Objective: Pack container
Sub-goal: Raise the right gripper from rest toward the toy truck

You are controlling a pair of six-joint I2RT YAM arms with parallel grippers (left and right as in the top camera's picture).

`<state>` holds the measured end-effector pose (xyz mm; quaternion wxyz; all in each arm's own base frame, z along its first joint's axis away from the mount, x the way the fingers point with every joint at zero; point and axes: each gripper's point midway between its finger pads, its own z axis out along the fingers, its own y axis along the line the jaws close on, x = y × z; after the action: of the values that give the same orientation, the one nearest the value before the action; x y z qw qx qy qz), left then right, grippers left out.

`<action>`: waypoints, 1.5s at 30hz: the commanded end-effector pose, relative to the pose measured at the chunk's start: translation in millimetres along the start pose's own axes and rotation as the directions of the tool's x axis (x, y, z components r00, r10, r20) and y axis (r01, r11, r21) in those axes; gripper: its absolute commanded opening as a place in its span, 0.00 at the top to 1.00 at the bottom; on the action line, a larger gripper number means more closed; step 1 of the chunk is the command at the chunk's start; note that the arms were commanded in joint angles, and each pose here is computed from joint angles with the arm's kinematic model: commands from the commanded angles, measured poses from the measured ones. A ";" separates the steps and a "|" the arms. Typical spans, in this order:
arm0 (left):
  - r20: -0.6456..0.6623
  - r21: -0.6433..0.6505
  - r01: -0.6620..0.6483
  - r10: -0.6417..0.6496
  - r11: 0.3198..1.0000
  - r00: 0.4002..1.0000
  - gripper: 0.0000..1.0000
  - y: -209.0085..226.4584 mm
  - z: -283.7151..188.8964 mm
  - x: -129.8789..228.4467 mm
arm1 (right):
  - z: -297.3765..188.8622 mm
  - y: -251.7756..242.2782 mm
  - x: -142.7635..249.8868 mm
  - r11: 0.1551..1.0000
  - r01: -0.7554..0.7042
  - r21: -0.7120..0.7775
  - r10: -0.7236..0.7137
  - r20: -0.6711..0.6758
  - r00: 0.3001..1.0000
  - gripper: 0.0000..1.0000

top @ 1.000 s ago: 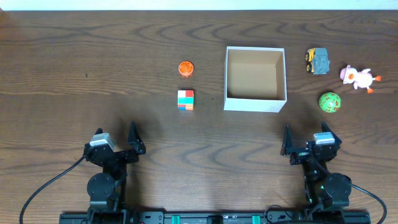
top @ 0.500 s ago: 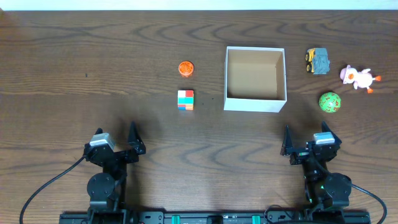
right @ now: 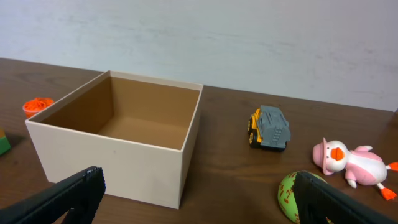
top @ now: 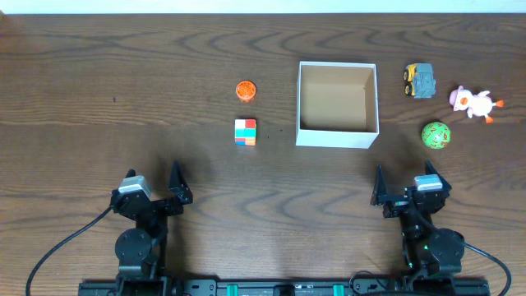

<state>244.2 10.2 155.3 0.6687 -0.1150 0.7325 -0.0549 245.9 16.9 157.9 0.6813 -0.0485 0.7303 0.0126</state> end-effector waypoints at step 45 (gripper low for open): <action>-0.051 -0.025 -0.023 0.021 0.999 0.998 0.02 6.9 1.2 17.7 | -9.2 18.2 -61.7 0.994 0.023 -0.105 0.004 0.254 0.967 0.01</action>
<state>244.2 10.2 155.3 0.6687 -0.1152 0.7325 -0.0548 243.6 22.7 209.8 0.7545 -0.0598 0.6532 0.0213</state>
